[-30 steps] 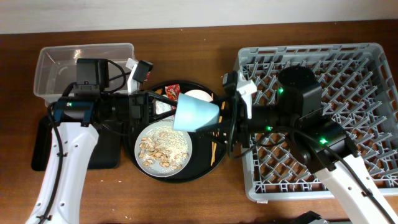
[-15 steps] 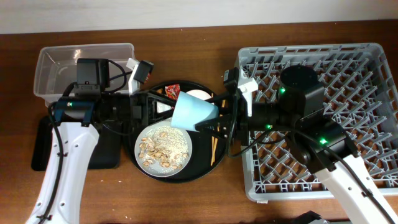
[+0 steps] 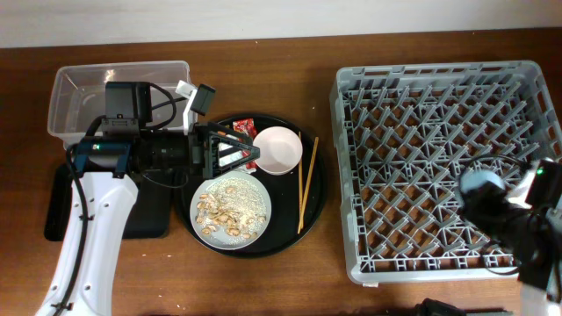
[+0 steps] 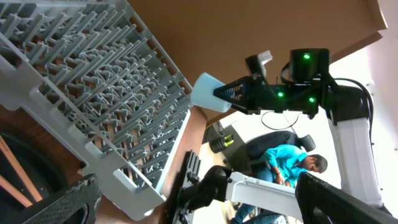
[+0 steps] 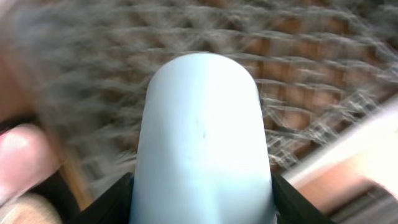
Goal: Sort waste into correct bins and load items into the dishwasher rack
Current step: 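Pass the blue cup from the left gripper to the right gripper, then lower the blue cup into the dish rack with the right gripper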
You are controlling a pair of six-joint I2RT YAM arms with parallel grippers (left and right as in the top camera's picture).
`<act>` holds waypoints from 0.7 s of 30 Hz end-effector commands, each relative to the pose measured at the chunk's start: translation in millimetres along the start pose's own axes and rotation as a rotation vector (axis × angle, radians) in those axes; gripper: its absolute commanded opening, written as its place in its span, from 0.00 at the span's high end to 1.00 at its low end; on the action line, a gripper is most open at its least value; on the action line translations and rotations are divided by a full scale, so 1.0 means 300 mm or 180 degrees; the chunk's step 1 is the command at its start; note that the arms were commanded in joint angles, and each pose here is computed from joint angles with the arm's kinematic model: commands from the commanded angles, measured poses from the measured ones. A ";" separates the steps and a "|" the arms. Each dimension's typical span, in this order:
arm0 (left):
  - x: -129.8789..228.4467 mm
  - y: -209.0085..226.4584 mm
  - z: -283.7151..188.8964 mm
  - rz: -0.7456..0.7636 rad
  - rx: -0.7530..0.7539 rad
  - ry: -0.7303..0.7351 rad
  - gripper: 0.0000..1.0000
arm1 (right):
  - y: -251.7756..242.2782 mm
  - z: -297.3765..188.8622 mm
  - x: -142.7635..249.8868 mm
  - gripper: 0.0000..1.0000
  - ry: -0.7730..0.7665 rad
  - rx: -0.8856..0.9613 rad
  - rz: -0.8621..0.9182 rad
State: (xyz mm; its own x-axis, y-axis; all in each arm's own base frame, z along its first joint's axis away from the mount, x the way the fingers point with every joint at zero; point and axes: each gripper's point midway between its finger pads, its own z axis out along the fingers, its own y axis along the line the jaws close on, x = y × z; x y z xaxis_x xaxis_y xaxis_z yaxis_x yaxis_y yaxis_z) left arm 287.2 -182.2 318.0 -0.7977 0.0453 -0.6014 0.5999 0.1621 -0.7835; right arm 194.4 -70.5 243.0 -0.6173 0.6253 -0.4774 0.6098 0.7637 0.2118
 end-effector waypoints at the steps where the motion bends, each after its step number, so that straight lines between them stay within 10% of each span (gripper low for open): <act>1: -0.006 0.005 -0.005 0.0041 -0.0050 -0.0014 0.00 | -0.140 0.054 -0.014 0.56 0.0199 0.0666 0.0362; 7: -0.006 0.005 -0.005 0.0036 -0.0048 -0.0013 0.00 | -0.168 0.222 0.015 0.53 0.0965 0.0948 0.0366; 9: -0.006 0.005 -0.005 0.0036 -0.0050 -0.0013 0.00 | -0.173 0.262 0.016 0.39 0.1088 0.0999 0.0362; 21: -0.006 -0.008 -0.004 0.0040 0.0023 -0.0014 0.00 | 0.113 0.105 -0.131 0.20 0.0482 -0.0469 -0.0054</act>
State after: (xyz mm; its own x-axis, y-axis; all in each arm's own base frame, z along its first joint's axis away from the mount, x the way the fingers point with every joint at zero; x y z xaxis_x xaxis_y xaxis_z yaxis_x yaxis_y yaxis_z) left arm 283.2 -183.2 323.6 -0.7980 0.0435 -0.6010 0.6014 0.1218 -0.7896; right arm 241.2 -109.4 215.2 -0.6306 0.7129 -0.3068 0.6995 0.6933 0.1735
